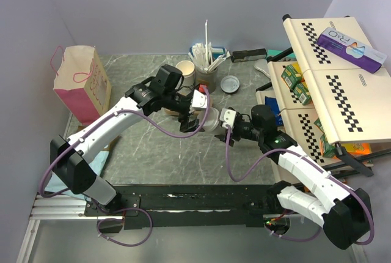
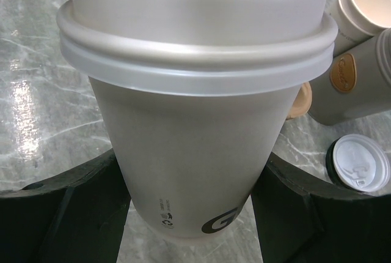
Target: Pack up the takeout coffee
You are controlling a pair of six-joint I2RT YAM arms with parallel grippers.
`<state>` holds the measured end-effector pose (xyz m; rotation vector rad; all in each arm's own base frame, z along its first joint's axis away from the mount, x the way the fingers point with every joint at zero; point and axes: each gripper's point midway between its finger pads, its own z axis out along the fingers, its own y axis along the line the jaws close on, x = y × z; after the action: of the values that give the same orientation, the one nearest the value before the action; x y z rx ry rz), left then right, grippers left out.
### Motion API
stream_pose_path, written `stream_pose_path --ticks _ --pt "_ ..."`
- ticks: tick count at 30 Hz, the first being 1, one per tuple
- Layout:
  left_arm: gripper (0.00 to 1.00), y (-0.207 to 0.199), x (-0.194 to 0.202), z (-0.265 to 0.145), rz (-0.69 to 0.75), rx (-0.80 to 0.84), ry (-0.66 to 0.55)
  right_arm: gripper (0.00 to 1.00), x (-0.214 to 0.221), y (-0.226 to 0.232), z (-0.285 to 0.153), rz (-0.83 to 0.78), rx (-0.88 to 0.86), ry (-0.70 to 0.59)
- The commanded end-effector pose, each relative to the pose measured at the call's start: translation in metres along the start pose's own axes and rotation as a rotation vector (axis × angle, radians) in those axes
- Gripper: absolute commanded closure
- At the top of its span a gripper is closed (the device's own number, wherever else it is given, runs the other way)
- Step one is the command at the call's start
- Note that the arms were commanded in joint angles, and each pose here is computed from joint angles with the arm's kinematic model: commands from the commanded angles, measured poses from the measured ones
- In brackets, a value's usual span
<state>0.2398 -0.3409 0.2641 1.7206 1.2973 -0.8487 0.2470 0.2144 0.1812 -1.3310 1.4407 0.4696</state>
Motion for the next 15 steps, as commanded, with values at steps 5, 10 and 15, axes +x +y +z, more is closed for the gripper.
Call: stream_pose_path --ticks 5,10,15 --pt "0.02 0.0037 -0.0059 0.0035 0.014 -0.027 -0.023 0.38 -0.0274 -0.0103 -0.0006 -0.041 0.010 -0.065" --pt "0.05 0.0054 -0.0055 0.0024 0.013 -0.039 -0.016 0.38 -0.0248 -0.0101 0.0007 -0.036 0.008 -0.057" --pt "0.06 0.0067 -0.0067 -0.0003 0.007 -0.056 -0.012 0.37 -0.0216 -0.0099 0.0033 -0.028 0.001 -0.044"
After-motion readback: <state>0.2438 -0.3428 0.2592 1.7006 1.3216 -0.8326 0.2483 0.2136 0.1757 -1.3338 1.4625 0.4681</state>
